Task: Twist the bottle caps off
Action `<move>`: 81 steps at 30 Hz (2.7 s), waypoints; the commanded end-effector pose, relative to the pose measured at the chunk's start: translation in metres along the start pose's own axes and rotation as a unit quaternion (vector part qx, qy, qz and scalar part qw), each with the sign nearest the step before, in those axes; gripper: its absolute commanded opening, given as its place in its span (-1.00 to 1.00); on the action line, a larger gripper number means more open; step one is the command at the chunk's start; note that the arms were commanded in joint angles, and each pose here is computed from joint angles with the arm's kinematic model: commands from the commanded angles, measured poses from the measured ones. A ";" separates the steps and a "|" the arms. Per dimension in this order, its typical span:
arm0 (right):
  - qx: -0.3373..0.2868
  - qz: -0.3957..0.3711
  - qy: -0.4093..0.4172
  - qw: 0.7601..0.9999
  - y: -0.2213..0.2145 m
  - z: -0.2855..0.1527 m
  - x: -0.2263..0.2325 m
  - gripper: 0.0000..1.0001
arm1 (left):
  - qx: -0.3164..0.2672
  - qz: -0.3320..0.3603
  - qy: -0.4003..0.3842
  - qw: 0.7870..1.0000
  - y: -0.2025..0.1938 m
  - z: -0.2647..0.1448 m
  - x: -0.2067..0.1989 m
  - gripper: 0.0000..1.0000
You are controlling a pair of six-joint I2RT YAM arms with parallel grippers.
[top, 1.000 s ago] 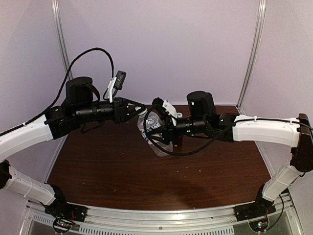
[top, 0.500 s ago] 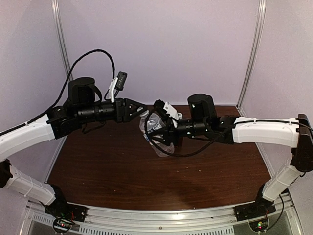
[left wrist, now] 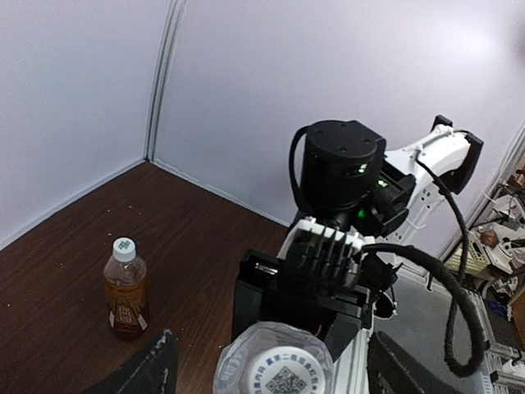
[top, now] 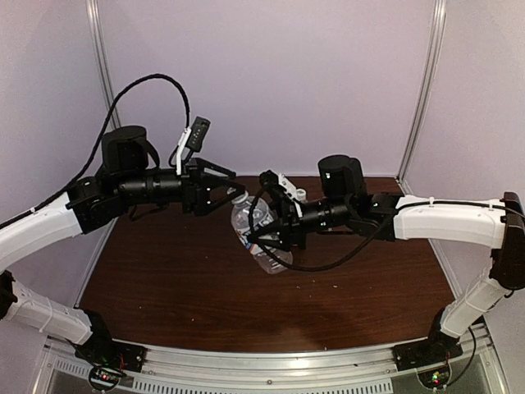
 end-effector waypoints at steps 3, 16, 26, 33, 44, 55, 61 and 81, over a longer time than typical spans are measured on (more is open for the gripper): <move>-0.031 -0.019 0.130 0.991 0.016 -0.010 0.036 -0.08 | -0.021 0.098 -0.120 0.988 0.020 -0.018 -0.043 0.62; -0.032 -0.007 0.175 0.984 0.018 -0.008 0.043 -0.08 | 0.001 0.101 -0.180 0.978 0.005 -0.009 -0.049 0.44; -0.031 -0.007 0.174 0.984 0.016 -0.008 0.042 -0.08 | -0.002 0.100 -0.207 0.973 0.003 -0.006 -0.052 0.10; -0.031 -0.006 0.170 0.985 0.017 -0.008 0.041 -0.09 | 0.004 0.095 -0.209 0.973 -0.002 -0.005 -0.050 0.09; -0.033 -0.003 0.166 0.986 0.018 -0.008 0.038 -0.09 | 0.008 0.091 -0.212 0.973 -0.007 -0.004 -0.049 -0.01; -0.033 0.001 0.148 0.988 0.019 -0.008 0.033 -0.09 | 0.009 0.090 -0.212 0.973 -0.008 -0.003 -0.048 -0.24; -0.024 0.005 0.105 0.994 0.018 -0.007 0.023 -0.10 | 0.005 0.087 -0.202 0.976 -0.005 -0.004 -0.047 -0.42; -0.012 0.003 -0.121 0.993 0.013 -0.012 -0.032 -0.10 | -0.049 -0.062 0.048 0.996 0.023 0.024 0.003 -0.19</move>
Point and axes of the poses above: each gripper's point midway between its finger pads, its own z axis out along the fingers, its own x axis along the line the jaws close on, y = z × x, the point moved 4 cm from there along -z, back along the fingers, and after that the axes turned 1 degree about -z, right-handed, at the moved point
